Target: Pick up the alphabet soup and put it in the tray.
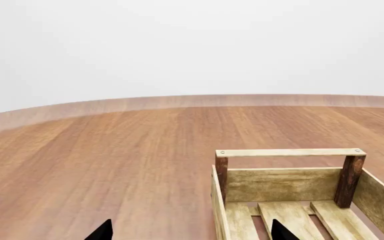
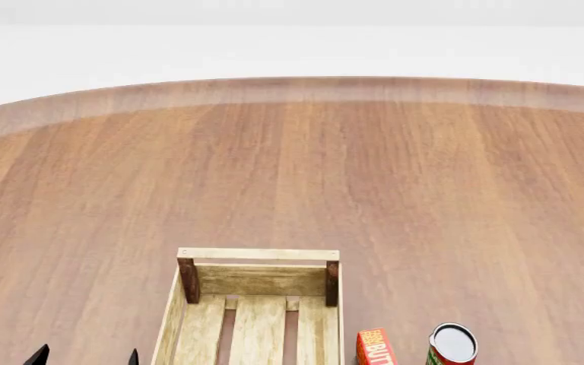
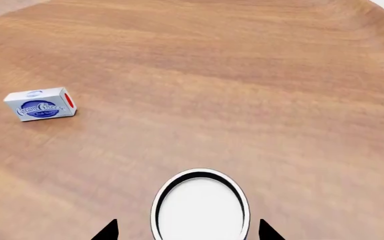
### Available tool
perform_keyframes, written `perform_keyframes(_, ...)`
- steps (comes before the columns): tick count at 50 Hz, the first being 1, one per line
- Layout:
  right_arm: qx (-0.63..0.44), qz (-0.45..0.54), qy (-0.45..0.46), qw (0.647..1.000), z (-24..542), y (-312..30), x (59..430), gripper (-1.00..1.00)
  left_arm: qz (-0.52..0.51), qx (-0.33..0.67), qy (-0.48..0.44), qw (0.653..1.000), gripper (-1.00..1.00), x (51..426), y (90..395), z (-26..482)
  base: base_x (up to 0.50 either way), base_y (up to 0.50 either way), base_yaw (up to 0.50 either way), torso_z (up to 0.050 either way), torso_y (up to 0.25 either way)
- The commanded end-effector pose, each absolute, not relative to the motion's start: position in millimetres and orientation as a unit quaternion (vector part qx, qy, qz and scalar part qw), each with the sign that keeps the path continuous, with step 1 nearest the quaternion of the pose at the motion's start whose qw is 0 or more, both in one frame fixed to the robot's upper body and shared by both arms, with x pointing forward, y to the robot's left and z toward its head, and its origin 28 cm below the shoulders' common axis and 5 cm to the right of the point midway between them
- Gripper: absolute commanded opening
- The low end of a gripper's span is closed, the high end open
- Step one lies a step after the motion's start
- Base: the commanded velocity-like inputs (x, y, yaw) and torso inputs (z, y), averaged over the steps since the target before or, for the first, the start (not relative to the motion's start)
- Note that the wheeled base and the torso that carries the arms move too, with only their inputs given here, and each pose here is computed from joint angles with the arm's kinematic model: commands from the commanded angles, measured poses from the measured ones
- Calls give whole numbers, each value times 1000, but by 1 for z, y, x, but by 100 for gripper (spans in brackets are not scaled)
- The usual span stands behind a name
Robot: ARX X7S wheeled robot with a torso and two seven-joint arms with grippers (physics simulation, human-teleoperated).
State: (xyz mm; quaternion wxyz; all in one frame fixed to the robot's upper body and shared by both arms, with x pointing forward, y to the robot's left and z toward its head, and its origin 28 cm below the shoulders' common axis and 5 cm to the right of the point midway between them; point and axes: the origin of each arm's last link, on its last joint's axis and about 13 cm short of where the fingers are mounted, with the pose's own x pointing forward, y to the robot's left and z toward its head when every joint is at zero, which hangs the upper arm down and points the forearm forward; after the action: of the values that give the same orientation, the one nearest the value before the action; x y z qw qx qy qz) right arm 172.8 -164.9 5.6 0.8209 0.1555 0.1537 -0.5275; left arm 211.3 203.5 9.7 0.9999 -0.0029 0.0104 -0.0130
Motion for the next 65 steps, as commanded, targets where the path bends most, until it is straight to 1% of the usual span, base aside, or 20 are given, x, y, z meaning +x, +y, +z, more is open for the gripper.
perform_keyframes(1,143,-530,157,821,-1,-168,177,100,-13,-3,10,1000,100,211,204,10,0,0,0,0,0)
perform_keyframes(12,139,-530,161,821,-5,-168,184,100,-13,-4,11,1000,100,211,204,10,0,0,0,0,0)
perform_keyframes(41,134,-537,169,816,-11,-172,182,100,-13,-6,10,1000,100,211,204,10,0,0,0,0,0)
perform_keyframes(42,133,-538,169,815,-11,-172,182,-100,-13,-6,10,1000,100,211,204,10,0,0,0,0,0)
perform_keyframes(52,134,-531,163,821,-6,-170,183,-100,-13,-6,10,1000,100,211,204,10,0,0,0,0,0)
perform_keyframes(65,142,-481,125,856,28,-157,185,-100,-13,-5,11,1000,100,211,204,10,0,0,0,0,1)
